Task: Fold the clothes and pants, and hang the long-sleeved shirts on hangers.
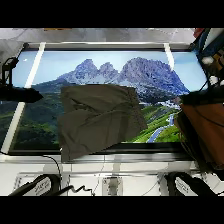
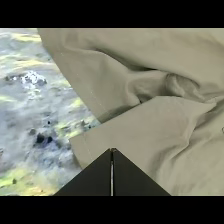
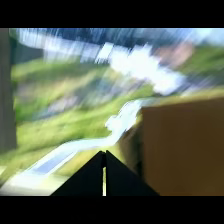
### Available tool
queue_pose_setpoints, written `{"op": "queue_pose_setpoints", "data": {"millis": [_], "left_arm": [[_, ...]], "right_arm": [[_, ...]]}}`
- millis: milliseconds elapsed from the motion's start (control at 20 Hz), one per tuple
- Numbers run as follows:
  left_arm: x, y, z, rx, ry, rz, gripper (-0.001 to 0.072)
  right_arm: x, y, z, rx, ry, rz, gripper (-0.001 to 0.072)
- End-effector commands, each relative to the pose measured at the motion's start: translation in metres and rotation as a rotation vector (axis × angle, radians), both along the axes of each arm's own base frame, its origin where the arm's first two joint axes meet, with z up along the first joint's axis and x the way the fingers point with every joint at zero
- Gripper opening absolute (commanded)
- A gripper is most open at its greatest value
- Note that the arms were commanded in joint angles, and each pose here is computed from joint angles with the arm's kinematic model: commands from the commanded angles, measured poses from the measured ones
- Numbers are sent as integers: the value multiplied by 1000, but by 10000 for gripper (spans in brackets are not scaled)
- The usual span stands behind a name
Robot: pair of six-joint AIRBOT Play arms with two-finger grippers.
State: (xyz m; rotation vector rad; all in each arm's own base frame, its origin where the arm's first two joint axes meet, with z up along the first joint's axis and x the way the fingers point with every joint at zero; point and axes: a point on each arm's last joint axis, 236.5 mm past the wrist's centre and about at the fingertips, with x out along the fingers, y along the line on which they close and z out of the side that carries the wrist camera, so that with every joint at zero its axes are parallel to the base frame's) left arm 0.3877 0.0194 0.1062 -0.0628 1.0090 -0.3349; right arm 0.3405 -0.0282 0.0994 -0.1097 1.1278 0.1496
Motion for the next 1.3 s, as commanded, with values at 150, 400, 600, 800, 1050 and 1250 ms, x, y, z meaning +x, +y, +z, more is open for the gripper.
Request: {"op": "queue_pose_setpoints", "data": {"millis": [150, 400, 600, 800, 1050, 1250], "left_arm": [[0, 0, 1, -4, -3, 1, 6], [3, -23, 13, -125, -15, 5, 6], [7, -41, 26, -225, -41, 0, 6], [7, -40, 25, -221, -39, 0, 6], [9, -39, 17, -228, -18, 1, 6], [9, -40, 6, -240, 21, -5, 193]], "right_arm": [[-17, 48, -122, 526, 139, -162, 474], [-27, 87, -187, 682, 345, -229, 505], [-43, 102, -221, 752, 494, -249, 586], [-27, 110, -219, 817, 442, -248, 585], [-24, 118, -216, 848, 502, -196, 580], [-29, 135, -228, 821, 557, -139, 536]]}}
